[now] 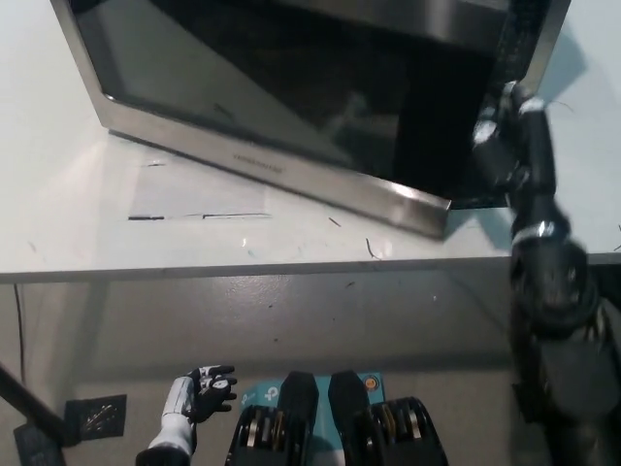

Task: A microwave is kept infront of the robot with its door slightly ajar. The robot uses its right hand to push the door towards the left to open it.

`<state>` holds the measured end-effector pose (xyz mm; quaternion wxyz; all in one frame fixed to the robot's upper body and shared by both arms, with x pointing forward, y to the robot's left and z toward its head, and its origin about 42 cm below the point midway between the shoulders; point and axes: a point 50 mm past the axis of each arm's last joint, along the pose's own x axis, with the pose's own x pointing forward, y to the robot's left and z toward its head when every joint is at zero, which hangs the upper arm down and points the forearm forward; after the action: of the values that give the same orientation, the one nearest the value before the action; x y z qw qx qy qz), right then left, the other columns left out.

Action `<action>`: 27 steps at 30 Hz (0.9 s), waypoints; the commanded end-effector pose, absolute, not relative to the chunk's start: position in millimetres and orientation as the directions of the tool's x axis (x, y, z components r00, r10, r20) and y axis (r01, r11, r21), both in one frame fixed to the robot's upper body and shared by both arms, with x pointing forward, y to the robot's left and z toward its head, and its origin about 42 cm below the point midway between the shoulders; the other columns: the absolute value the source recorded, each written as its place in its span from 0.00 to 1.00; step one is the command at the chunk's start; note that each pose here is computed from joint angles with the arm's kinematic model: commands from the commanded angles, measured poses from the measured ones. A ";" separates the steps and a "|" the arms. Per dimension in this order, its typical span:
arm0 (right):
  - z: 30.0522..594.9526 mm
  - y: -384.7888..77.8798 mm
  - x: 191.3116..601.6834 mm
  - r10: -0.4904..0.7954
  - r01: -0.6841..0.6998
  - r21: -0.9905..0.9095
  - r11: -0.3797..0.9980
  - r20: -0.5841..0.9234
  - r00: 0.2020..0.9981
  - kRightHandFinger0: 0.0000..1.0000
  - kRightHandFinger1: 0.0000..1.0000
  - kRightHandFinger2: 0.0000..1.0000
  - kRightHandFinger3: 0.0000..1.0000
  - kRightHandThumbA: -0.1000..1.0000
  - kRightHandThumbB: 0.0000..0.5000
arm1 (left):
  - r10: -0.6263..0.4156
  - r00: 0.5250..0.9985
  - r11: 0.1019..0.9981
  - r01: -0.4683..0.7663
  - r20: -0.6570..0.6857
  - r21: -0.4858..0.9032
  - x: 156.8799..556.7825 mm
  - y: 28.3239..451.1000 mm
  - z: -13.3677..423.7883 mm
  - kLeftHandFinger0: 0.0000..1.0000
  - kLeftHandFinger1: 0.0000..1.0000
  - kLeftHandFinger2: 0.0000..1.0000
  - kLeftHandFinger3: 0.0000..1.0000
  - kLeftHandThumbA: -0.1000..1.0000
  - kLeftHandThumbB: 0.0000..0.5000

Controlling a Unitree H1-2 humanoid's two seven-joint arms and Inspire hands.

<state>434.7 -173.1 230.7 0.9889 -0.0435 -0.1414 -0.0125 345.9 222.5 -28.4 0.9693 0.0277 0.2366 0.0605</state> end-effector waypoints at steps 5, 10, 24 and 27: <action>236.4 -123.7 375.8 0.237 -0.242 -0.018 0.970 0.287 0.928 0.17 0.28 0.42 0.62 0.30 0.39 | 0.126 0.905 0.992 -0.104 -0.407 0.075 360.7 221.7 -14.8 0.62 0.53 0.56 0.53 0.20 0.07; 226.5 -120.5 338.8 0.309 -0.326 0.018 0.945 0.272 0.911 0.20 0.31 0.45 0.64 0.27 0.31 | 0.125 0.900 0.992 -0.103 -0.418 0.075 361.2 220.9 -16.1 0.68 0.58 0.60 0.54 0.22 0.10; 196.9 -101.7 272.2 0.375 -0.400 0.068 0.914 0.235 0.897 0.12 0.23 0.37 0.58 0.29 0.32 | 0.115 0.906 0.992 -0.085 -0.408 0.091 363.6 217.1 -14.0 0.66 0.56 0.60 0.56 0.22 0.05; 195.0 -98.9 262.8 0.391 -0.418 0.088 0.904 0.226 0.892 0.14 0.28 0.42 0.59 0.28 0.32 | 0.097 0.909 0.993 -0.064 -0.406 0.095 368.6 213.5 -12.1 0.68 0.58 0.61 0.55 0.23 0.05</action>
<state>272.6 -110.0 179.9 0.9801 0.0437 -0.0763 0.1780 349.2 220.1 -28.5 0.9681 0.0305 0.2422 0.0558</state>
